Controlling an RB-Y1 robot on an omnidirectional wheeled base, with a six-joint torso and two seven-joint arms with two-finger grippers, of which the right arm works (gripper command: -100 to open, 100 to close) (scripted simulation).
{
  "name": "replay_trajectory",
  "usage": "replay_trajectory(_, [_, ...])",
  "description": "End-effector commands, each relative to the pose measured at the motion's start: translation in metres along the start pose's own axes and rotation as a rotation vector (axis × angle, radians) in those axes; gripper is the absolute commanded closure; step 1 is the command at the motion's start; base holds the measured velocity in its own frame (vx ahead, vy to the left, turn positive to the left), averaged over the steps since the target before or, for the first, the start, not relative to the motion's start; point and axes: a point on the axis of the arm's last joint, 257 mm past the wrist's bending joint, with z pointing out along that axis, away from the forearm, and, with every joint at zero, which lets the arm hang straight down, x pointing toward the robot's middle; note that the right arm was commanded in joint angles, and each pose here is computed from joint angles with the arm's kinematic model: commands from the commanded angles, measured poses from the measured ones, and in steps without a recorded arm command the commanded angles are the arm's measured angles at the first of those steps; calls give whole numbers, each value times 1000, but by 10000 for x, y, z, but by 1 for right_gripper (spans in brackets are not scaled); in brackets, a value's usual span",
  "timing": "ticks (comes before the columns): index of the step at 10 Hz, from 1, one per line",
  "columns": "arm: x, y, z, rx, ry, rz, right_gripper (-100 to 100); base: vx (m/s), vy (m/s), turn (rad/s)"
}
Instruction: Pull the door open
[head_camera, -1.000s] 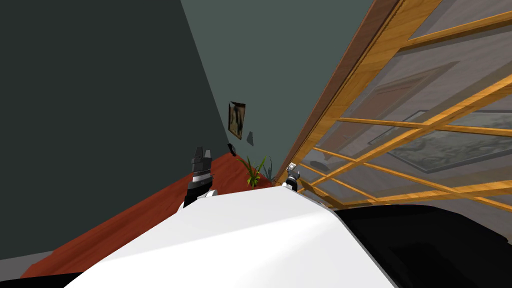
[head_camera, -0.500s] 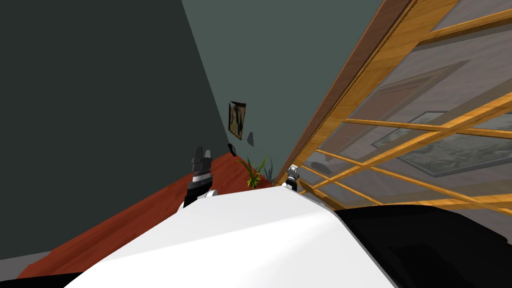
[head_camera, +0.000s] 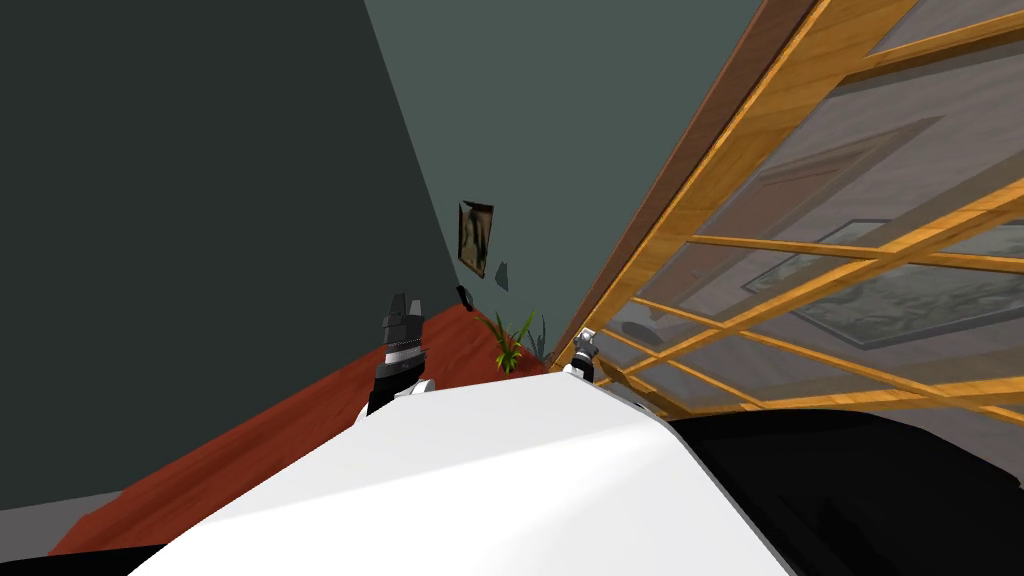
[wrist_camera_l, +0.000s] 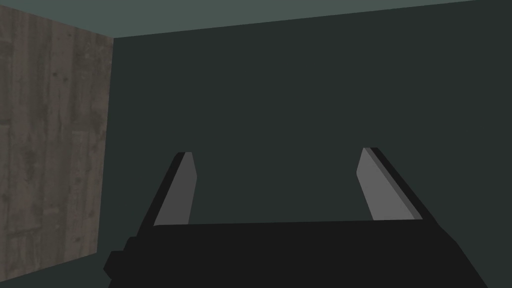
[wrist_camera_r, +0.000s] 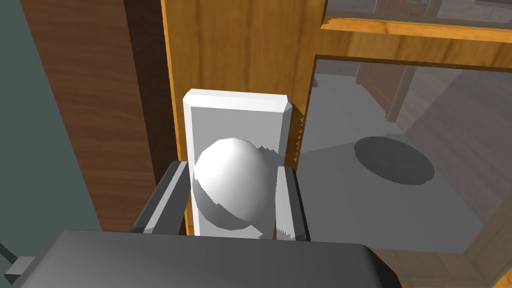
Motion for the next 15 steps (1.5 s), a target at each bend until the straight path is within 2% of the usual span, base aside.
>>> replay_trajectory(1, [-51,39,-36,-3,-12,-5,100,-149,104,-10])
replay_trajectory(7, [-40,36,-24,11,-10,-6,100,-152,122,-25])
replay_trajectory(10, [-30,30,-12,30,-7,-6,100,-167,100,-20])
replay_trajectory(13, [-15,7,0,83,-4,-6,100,-167,58,15])
replay_trajectory(15, [-14,-14,-7,122,-5,-3,100,-7,-49,57])
